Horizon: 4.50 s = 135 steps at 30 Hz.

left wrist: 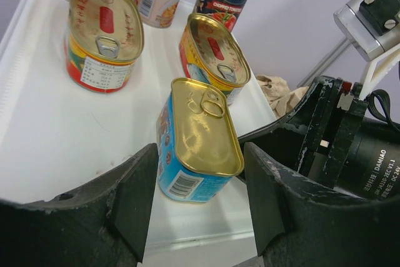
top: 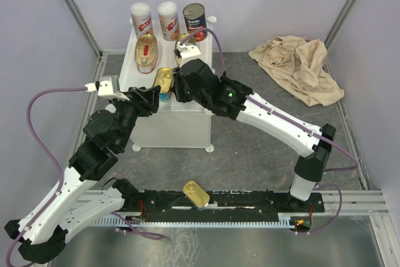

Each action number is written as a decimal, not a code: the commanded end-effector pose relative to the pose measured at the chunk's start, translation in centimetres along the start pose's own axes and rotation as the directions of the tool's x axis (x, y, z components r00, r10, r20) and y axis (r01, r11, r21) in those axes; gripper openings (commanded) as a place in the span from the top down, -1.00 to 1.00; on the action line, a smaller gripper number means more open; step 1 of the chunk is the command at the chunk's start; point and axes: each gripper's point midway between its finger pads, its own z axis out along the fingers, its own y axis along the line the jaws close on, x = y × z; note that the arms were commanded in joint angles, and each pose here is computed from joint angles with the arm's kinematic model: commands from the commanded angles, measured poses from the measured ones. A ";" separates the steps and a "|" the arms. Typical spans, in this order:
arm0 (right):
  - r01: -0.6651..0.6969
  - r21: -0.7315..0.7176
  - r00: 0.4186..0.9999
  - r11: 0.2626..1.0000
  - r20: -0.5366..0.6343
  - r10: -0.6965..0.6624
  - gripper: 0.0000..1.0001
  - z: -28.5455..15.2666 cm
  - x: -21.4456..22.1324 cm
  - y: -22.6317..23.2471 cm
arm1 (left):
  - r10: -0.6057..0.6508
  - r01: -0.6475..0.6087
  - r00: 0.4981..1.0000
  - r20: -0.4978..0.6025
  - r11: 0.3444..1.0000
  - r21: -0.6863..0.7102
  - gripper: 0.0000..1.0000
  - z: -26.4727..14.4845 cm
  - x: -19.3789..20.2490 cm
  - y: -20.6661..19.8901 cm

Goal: Place and organize the canned foods onto the counter
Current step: Adjust the canned food at the counter.

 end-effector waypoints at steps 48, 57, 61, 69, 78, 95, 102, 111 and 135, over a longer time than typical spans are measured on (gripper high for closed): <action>-0.052 0.029 0.997 0.998 0.067 0.050 0.40 1.7 -3.2 -1.4 | 0.033 -0.030 0.997 0.067 0.998 -0.050 -0.35 0.7 -1.5 0.6; -0.053 -0.001 0.998 0.999 0.044 0.053 0.40 3.2 -2.7 -0.4 | 0.038 -0.034 0.997 0.072 0.998 -0.048 -0.35 0.5 -1.8 0.6; -0.069 -0.027 0.997 0.997 0.031 0.069 0.40 3.6 -2.4 0.3 | 0.038 -0.034 0.996 0.077 0.998 -0.051 -0.35 0.2 -2.0 0.7; -0.070 -0.052 0.997 0.996 0.013 0.071 0.41 4.1 -1.6 1.6 | 0.038 -0.033 0.996 0.082 0.998 -0.062 -0.35 -0.1 -2.0 1.2; -0.068 -0.057 0.998 0.996 0.008 0.068 0.41 4.0 -0.9 2.5 | 0.035 -0.029 0.996 0.078 0.997 -0.075 -0.35 -0.3 -1.5 1.6; -0.070 -0.076 0.997 0.995 0.009 0.071 0.40 2.5 -0.4 3.3 | 0.017 -0.011 0.997 0.079 0.997 -0.076 -0.34 -0.2 -1.3 1.6; -0.068 -0.074 0.998 0.995 0.014 0.069 0.40 2.5 -0.5 3.4 | 0.016 -0.010 0.997 0.081 0.997 -0.075 -0.34 -0.2 -1.4 1.6; -0.063 -0.067 0.998 0.996 0.013 0.064 0.40 2.8 -0.4 3.4 | 0.019 -0.013 0.996 0.084 0.997 -0.074 -0.34 -0.3 -1.5 1.6; -0.047 -0.077 0.999 0.996 -0.001 0.047 0.40 4.0 -0.3 4.1 | 0.027 -0.017 0.994 0.105 0.995 -0.097 -0.34 -0.1 -2.2 1.8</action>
